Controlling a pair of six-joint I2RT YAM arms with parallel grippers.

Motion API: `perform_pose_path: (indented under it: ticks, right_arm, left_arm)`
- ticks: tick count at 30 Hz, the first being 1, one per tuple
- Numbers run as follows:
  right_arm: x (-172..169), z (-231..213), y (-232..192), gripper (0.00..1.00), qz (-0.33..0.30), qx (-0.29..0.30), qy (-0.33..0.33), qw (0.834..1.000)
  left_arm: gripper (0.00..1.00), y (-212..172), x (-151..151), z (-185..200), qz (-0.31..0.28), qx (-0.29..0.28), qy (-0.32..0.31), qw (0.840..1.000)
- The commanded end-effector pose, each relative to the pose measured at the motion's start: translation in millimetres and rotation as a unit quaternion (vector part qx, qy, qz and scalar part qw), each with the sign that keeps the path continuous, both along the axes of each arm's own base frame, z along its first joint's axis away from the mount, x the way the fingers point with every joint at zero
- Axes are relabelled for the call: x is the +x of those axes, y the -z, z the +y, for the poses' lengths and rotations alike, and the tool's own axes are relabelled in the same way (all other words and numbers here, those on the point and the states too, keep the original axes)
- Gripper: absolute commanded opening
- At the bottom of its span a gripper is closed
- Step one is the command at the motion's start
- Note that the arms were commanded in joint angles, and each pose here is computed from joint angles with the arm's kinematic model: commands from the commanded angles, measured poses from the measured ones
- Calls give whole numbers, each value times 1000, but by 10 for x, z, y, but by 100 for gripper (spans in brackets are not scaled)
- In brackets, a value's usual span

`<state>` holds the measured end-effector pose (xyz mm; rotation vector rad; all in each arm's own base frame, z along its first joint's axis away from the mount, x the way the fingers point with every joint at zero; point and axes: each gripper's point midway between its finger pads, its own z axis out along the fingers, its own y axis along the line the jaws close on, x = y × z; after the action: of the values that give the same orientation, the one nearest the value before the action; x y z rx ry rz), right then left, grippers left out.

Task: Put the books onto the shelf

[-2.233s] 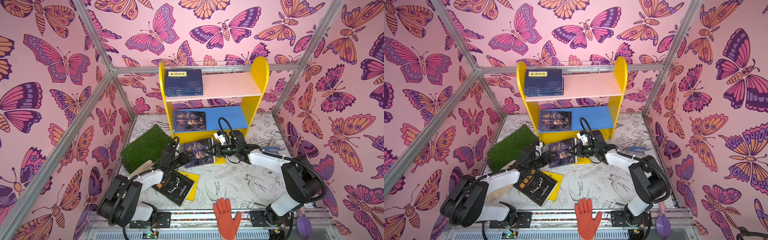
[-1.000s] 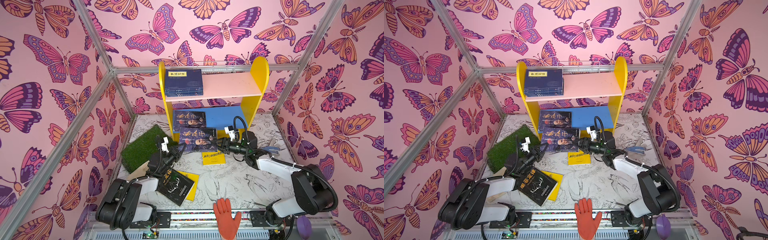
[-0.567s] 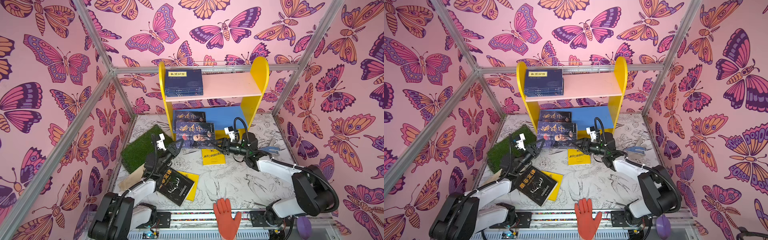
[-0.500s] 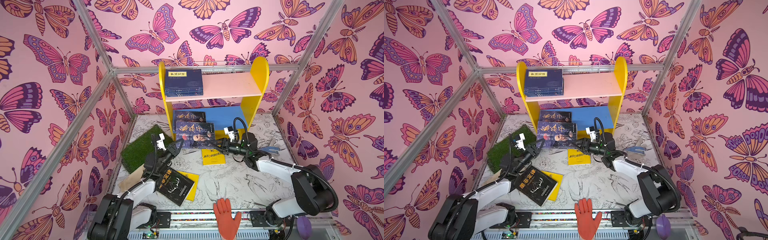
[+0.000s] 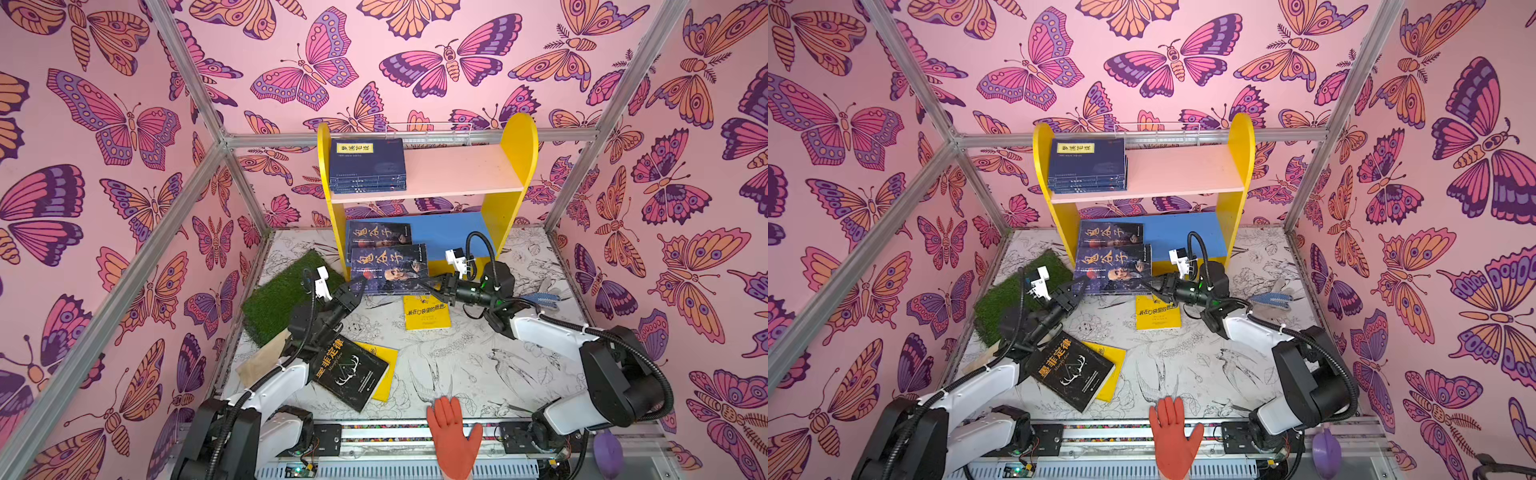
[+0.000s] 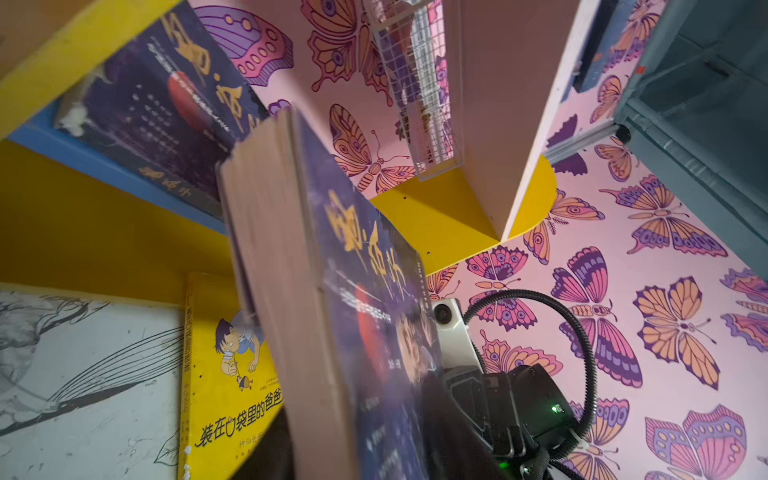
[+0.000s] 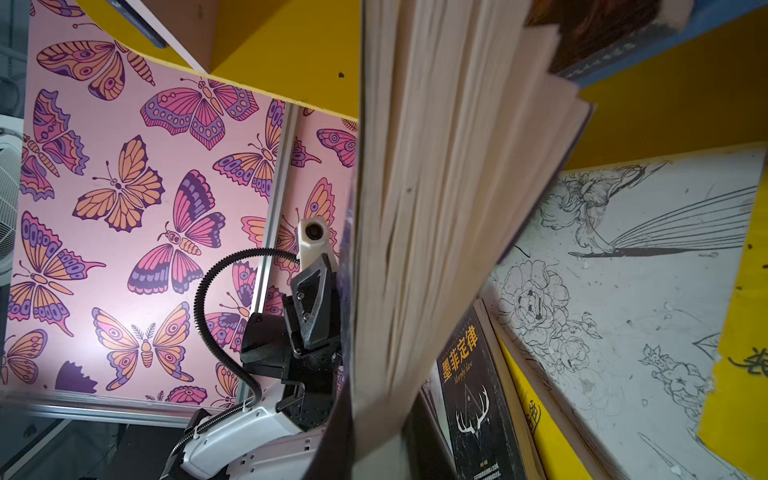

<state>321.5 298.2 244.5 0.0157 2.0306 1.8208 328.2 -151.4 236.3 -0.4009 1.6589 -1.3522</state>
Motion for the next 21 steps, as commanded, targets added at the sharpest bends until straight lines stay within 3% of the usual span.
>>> perform_pose_path:
  ticks: [1,3,5,8,13,21]
  right_arm:
    - [190,-106,-610,0,-94,25,31,995]
    - [283,-153,-669,0,-105,17,39,994]
    - [373,-171,-670,0,-112,3,43,993]
    - [506,-127,-649,0,-122,-14,42,992]
    - [837,46,-564,0,-126,-35,25,991]
    - [1367,300,-227,0,-100,-62,7,993]
  left_arm:
    - [53,263,21,230,58,31,-69,995]
    - [53,542,-24,452,121,43,-129,983]
    - [53,1024,-208,686,200,63,-180,961]
    - [53,1310,-402,828,253,94,-201,942]
    - [53,1418,-541,883,271,112,-203,934]
    - [53,1342,-532,862,261,121,-194,938]
